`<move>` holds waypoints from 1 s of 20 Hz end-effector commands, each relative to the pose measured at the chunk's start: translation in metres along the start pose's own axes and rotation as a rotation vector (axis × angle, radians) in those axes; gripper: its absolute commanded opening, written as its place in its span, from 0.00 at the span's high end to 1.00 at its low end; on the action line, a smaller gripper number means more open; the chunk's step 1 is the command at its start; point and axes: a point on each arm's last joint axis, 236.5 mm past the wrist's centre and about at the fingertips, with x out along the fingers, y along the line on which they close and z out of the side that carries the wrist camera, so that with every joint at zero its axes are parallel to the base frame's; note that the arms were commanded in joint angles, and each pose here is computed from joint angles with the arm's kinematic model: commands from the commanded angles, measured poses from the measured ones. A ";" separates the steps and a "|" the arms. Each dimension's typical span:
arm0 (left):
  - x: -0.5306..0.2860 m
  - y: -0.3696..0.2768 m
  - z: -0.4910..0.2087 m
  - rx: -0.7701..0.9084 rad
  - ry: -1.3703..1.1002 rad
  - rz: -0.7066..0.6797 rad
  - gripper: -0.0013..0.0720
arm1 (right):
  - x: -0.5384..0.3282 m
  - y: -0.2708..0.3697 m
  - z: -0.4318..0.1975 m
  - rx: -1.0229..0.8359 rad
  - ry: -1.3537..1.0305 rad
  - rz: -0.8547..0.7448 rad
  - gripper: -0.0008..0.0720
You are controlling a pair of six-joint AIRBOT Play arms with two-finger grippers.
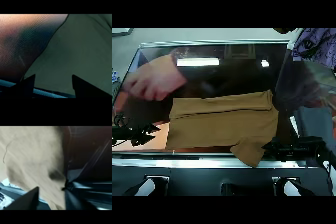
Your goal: Fold the clothes and pants, and hang the long-sleeved shirts on hangers.
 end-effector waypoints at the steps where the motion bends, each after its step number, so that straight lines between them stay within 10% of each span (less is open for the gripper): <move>1: 0.000 0.000 -0.001 -0.029 0.004 -0.001 0.25 | 0.007 -0.006 -0.001 0.022 -0.013 0.003 0.73; 3: 0.000 0.001 -0.001 -0.028 0.006 0.003 0.25 | 0.009 -0.008 -0.001 0.004 -0.020 -0.001 0.95; 20: 0.049 0.048 -0.060 0.020 0.197 0.055 0.25 | 0.008 -0.007 -0.005 0.000 -0.001 0.004 0.95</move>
